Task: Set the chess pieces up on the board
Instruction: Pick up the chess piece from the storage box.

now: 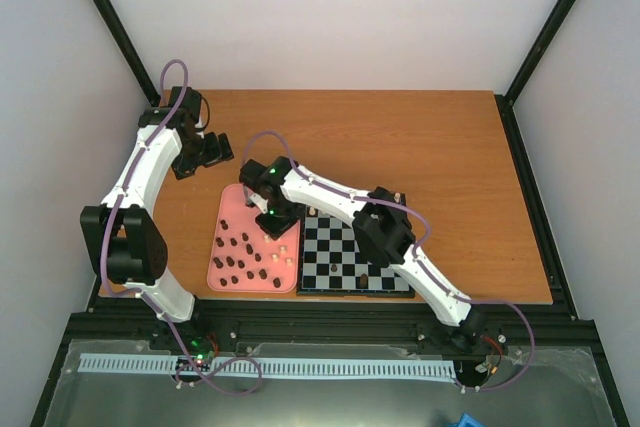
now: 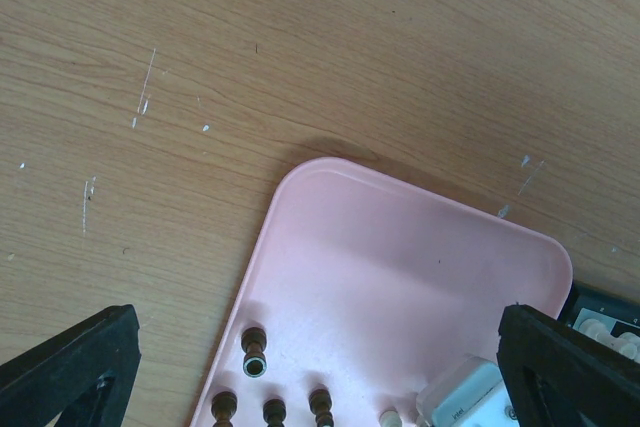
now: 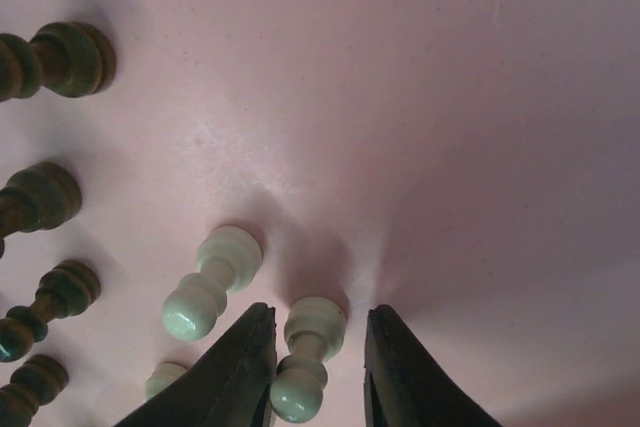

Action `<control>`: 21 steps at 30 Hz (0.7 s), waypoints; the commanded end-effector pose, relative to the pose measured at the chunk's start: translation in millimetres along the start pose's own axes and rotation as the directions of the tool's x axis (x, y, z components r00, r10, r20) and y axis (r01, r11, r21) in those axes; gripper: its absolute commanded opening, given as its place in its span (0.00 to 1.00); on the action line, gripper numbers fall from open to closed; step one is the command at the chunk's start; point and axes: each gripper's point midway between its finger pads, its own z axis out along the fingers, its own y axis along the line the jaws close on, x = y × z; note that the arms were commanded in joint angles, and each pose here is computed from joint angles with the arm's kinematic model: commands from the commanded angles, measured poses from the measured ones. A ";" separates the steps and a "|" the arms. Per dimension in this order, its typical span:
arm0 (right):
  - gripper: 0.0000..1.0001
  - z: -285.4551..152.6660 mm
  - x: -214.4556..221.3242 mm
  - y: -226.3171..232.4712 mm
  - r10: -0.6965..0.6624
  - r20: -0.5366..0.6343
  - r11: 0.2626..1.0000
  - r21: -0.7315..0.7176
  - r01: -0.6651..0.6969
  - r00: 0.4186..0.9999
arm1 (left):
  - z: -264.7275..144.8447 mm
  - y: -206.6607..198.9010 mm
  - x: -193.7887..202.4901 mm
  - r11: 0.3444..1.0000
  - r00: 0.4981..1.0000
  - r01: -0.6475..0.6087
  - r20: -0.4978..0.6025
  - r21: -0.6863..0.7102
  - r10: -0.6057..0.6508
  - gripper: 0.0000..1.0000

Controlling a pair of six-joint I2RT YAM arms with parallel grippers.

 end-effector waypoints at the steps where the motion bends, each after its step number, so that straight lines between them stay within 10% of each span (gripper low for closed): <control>1: 0.24 -5.0 -4.1 -0.8 -0.005 0.006 1.000 -0.007 0.005 1.000 | -8.2 -1.3 -9.6 1.000 0.999 -0.011 0.032 0.006 0.011 1.00; 21: 0.07 -99.3 0.9 -43.1 0.102 0.144 0.989 0.087 -0.115 0.984 | -6.8 -4.6 -9.8 1.000 1.000 -0.008 0.025 0.023 0.008 1.00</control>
